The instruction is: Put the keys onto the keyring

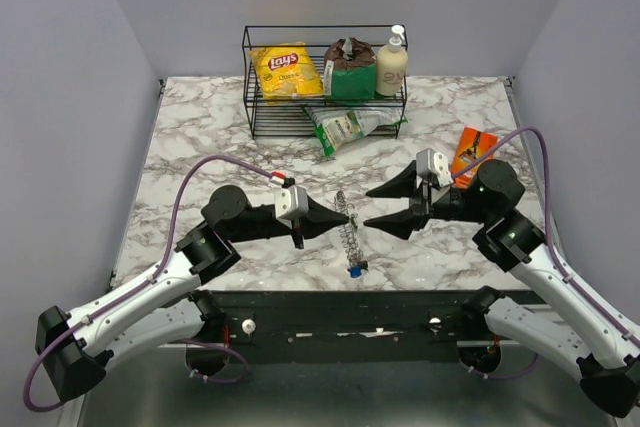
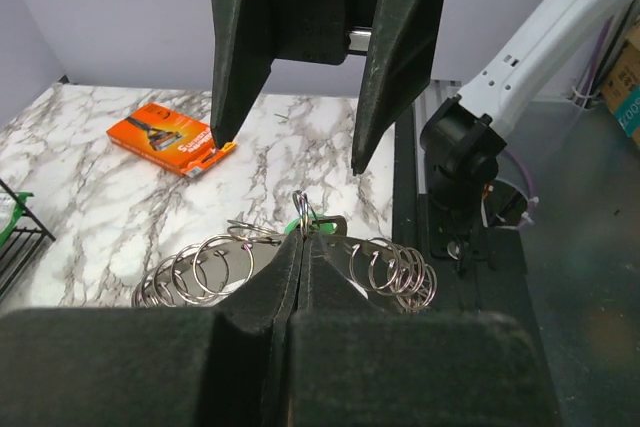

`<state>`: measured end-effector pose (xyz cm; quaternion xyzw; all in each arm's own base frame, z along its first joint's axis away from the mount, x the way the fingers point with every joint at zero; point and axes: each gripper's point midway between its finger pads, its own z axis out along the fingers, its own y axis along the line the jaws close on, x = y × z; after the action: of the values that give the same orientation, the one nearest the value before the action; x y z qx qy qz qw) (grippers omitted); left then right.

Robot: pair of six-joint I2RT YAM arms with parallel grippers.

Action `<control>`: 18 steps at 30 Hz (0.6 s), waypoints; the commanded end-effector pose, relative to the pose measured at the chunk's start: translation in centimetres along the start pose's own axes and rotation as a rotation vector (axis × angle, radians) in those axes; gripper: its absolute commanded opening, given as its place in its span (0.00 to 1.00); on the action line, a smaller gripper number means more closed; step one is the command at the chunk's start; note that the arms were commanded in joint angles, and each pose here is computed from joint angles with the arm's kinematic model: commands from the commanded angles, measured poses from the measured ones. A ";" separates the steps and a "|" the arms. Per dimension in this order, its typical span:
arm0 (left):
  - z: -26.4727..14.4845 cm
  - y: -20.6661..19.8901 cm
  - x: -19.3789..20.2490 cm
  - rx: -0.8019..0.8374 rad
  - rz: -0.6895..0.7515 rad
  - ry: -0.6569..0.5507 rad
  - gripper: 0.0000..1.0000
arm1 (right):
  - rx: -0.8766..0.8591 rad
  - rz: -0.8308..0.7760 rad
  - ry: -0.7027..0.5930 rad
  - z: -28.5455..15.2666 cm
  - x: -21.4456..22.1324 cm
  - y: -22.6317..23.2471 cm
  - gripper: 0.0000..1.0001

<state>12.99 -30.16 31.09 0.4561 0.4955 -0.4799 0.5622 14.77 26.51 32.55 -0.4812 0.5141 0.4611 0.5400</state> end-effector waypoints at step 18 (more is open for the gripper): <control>0.0 -1.6 -2.7 0.097 0.031 -0.046 0.00 | -0.237 -0.015 -0.015 1.0 -0.4 2.3 0.58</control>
<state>11.85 -30.22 31.16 0.4742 0.4855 -0.4949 0.5427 12.81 27.92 31.68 -0.5376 0.4640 0.5190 0.4756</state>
